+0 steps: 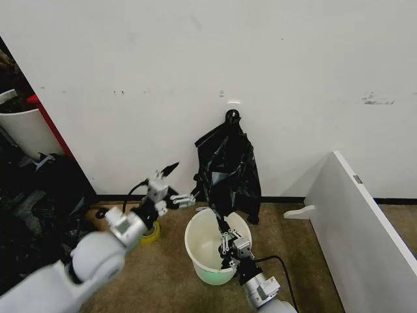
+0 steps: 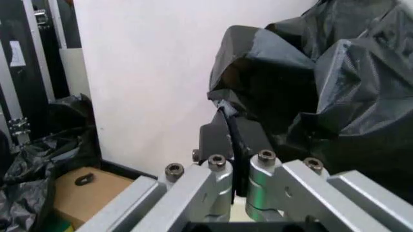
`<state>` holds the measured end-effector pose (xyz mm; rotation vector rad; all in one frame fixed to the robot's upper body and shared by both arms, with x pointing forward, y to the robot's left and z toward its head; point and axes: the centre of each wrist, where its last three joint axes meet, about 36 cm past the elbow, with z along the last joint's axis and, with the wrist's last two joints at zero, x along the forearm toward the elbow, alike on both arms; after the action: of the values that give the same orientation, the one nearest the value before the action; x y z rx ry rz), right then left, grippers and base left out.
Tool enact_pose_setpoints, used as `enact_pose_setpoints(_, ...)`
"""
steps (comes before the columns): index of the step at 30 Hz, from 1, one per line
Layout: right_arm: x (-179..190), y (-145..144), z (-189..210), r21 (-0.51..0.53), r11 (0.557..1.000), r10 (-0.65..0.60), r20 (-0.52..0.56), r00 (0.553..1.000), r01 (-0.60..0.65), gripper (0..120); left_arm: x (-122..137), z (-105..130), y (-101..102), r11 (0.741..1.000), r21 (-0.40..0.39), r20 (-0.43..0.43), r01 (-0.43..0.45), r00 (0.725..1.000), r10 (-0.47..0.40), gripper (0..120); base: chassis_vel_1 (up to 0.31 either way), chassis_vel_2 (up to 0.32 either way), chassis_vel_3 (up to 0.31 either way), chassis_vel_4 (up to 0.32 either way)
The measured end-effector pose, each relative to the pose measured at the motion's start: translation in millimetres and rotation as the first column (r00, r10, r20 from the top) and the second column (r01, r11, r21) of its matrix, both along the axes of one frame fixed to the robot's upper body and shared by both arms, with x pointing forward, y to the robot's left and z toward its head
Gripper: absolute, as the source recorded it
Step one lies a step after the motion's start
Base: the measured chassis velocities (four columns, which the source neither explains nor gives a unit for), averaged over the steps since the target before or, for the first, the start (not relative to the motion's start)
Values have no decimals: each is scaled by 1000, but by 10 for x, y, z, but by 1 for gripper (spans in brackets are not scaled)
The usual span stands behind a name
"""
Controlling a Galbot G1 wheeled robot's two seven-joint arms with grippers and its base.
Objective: Place the garbage bag over the trash bin.
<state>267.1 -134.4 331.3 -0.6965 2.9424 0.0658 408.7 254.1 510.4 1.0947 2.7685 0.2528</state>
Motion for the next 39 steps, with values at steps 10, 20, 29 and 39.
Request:
enact_pose_setpoints(10,8,20,-12,-3,1000,-6,18,1000,6,0,285,250,-181,992,110,-187,59,982,-37,97,0,0,0,0)
enact_pose_setpoints(20,12,-1,9,0,1000,-12,37,999,12,0,591,576,-367,977,200,-311,79,950,-13,94,0,0,0,0)
enact_pose_setpoints(29,23,20,42,9,1000,-17,45,999,16,0,761,783,-533,952,277,-386,127,922,-11,94,0,0,0,0)
enact_pose_setpoints(39,12,47,68,22,1000,-20,51,999,19,0,1010,713,-726,926,349,-457,144,889,34,90,0,0,0,0)
